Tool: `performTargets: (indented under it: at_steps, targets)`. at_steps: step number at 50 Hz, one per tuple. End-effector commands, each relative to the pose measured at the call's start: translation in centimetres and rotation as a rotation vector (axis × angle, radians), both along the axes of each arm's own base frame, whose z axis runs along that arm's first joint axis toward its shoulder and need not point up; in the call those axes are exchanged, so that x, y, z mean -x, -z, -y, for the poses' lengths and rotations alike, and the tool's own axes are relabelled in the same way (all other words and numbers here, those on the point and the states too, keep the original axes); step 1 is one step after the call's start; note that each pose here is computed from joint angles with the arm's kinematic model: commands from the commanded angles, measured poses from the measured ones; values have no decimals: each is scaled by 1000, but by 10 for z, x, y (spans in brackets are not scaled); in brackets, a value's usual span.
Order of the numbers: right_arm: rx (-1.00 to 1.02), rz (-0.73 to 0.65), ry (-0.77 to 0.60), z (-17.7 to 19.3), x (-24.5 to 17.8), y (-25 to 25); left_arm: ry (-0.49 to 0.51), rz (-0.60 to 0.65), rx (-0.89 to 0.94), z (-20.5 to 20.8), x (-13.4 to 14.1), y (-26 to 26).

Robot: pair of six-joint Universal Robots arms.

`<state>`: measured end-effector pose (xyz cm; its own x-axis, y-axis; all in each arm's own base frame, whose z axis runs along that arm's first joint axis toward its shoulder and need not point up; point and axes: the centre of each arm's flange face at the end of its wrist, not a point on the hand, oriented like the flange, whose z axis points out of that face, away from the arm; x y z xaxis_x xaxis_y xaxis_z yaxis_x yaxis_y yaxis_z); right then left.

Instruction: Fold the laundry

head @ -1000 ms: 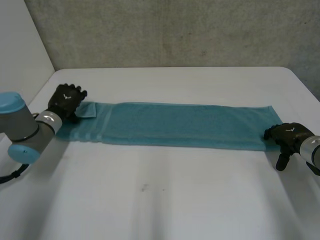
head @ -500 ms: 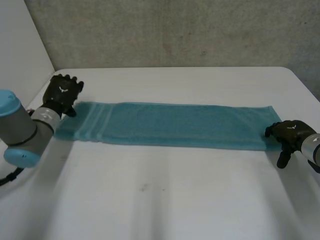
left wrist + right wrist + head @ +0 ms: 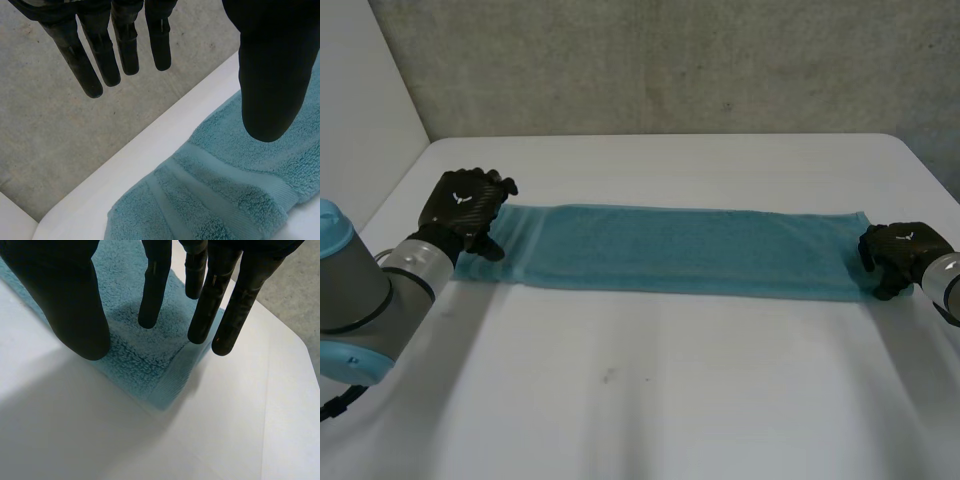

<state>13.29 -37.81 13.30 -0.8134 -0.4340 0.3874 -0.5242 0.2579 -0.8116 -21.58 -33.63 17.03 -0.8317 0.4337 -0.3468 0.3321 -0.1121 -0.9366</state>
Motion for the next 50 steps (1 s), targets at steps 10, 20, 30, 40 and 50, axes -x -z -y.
performTargets:
  at_steps: [10, 20, 30, 40, 50]
  targets:
    - [-12, -15, 15, 6, 4, 7, -9, 2, 5, 2, -3, -1]
    - [18, -39, 172, 23, 47, 1, -26, 5, 3, 1, -4, -1]
    - [145, -137, 337, 56, 105, -33, -38, -1, 26, -2, -8, -12]
    - [270, -149, 248, 67, 63, -67, -72, -4, 51, -6, -18, -24]
    - [448, 48, -259, -8, -160, -117, -84, -14, 98, -12, -23, -43]
